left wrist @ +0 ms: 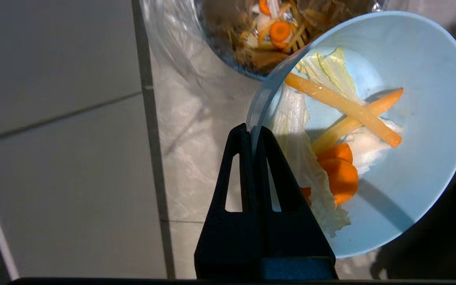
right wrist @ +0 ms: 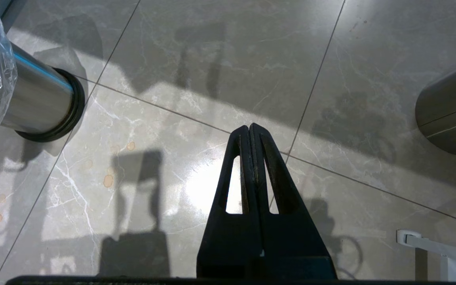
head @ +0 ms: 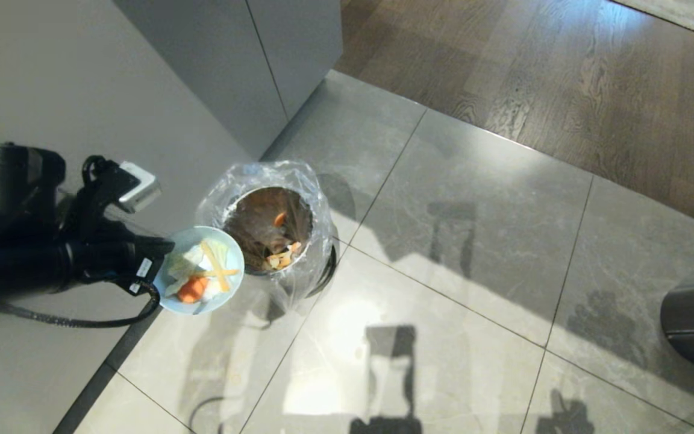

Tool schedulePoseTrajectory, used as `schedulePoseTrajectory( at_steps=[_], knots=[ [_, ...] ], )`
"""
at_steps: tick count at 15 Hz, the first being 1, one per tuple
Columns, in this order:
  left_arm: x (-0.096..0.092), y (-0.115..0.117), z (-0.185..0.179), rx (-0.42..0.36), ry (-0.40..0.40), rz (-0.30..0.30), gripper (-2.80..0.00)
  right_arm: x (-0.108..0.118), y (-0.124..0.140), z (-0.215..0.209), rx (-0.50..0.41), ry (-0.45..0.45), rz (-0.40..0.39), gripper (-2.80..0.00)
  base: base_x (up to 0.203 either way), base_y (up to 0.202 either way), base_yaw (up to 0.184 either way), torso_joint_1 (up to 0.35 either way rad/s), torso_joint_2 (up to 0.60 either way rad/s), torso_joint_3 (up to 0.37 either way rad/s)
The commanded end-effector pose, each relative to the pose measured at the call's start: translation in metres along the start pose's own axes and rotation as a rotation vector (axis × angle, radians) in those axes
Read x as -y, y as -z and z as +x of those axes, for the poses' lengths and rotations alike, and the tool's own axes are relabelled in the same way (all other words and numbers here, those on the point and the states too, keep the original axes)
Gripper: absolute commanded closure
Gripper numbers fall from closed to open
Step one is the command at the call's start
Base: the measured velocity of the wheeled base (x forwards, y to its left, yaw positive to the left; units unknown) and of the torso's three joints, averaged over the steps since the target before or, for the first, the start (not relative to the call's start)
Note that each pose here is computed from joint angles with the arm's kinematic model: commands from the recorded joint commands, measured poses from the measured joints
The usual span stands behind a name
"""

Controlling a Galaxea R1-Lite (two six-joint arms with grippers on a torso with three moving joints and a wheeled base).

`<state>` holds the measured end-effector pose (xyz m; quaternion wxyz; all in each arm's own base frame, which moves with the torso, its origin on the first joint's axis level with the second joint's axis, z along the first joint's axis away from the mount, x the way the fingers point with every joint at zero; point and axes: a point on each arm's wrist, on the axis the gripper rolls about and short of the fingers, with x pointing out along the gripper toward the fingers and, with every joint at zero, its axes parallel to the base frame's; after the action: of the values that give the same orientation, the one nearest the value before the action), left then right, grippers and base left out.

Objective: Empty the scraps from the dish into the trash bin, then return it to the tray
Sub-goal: Move the bowl over the trash can, then pour the leftover food from the bowl into the trash can

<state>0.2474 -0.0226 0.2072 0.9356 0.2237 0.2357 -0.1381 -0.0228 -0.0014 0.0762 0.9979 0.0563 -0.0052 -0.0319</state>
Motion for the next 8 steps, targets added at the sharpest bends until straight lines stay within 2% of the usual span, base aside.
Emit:
schedulePoseTrajectory(
  at_steps=[1,3,6,8],
  knots=[
    [-0.004,-0.010,0.009,0.022,-0.007,0.050,0.00,0.000,0.000,0.000,-0.001,0.000,0.001,0.00,0.000,0.000,0.000,0.000,0.00,0.000],
    [-0.003,-0.021,0.011,0.049,-0.008,0.082,0.00,0.000,0.000,0.000,-0.001,0.000,0.001,0.00,0.000,0.000,0.000,0.000,0.00,0.000],
    [0.005,-0.040,0.009,0.055,-0.093,0.107,0.00,0.000,0.000,0.000,0.001,0.000,0.001,0.00,0.000,0.000,0.000,0.000,0.00,0.000],
    [0.012,-0.046,0.010,0.057,-0.107,0.118,0.00,0.000,0.000,0.000,0.001,0.000,0.001,0.00,0.000,0.000,0.000,0.000,0.00,0.000]
  ],
)
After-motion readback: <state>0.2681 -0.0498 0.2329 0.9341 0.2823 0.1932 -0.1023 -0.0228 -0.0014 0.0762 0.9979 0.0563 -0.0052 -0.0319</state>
